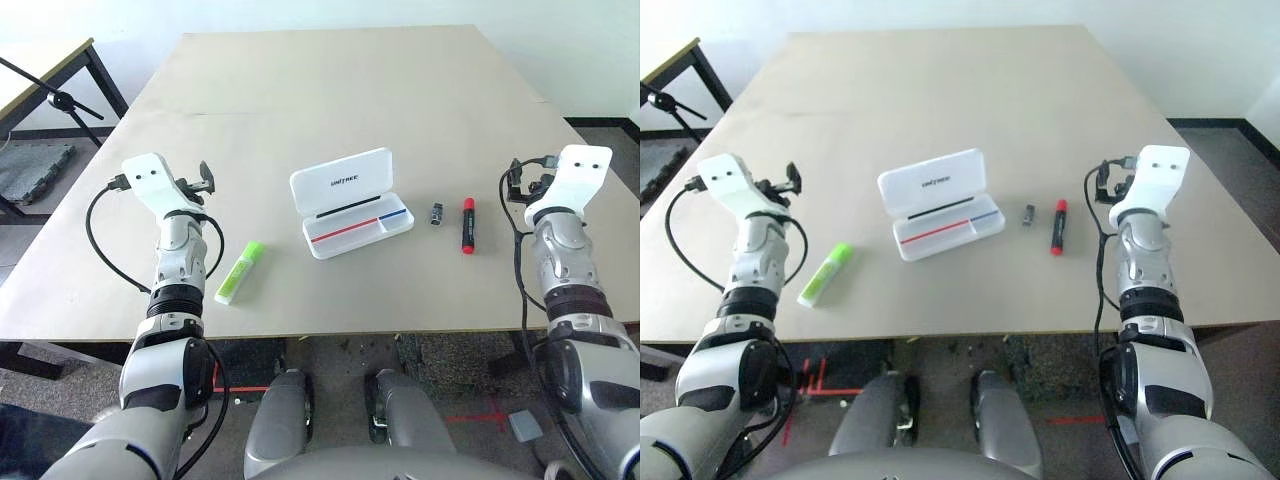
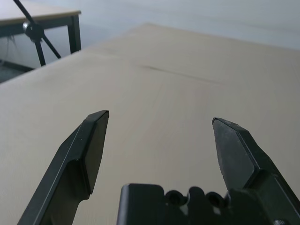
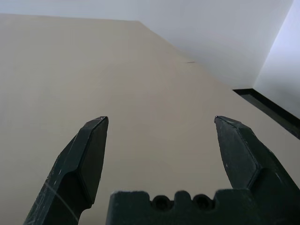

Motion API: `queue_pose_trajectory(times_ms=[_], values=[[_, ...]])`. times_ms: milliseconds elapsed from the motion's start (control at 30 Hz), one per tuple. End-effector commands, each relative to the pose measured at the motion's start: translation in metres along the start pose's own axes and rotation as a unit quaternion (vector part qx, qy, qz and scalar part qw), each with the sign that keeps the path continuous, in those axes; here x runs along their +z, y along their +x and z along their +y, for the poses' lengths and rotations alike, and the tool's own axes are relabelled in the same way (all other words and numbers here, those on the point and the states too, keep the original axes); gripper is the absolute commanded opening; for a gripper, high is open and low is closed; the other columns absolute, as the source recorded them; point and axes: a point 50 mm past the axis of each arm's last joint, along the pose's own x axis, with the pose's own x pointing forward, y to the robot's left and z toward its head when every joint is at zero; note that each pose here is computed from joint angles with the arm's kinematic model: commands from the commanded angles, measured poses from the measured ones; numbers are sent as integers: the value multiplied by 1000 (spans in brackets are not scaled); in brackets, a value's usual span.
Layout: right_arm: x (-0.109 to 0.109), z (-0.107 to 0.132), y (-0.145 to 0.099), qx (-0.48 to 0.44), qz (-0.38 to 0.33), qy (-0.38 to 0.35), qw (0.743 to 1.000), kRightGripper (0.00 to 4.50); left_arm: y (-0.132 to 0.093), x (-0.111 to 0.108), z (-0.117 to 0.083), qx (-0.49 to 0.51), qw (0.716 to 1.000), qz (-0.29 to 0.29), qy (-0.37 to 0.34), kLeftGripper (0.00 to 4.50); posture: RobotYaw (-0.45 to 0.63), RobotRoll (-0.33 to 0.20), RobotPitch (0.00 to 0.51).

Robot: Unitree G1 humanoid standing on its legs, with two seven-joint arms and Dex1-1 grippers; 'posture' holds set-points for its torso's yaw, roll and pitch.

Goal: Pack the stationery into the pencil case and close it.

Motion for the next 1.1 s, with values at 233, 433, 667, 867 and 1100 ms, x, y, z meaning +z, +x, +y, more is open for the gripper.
queue_pose_trajectory(times_ms=[233, 433, 667, 867, 1100], values=[[-5, 11, -6, 17, -6, 21, 1000, 4500, 0, 12, 9, 3, 999, -31, 16, 4451, 129, 0, 67], [13, 27, -9, 159, -30, 38, 986, 4500, -4, 40, -7, -235, 970, -28, 52, 4451, 190, 0, 74], [38, 27, -29, 395, -35, -15, 918, 4500, -36, 55, -40, -469, 871, 100, 107, 4451, 263, 0, 101], [54, 23, -35, 510, -8, -42, 859, 4500, -53, 64, -76, -559, 802, 142, 154, 4451, 295, 0, 99], [60, 19, -46, 597, 28, -45, 800, 4500, -68, 63, -126, -634, 718, 159, 241, 4451, 300, 0, 91]])
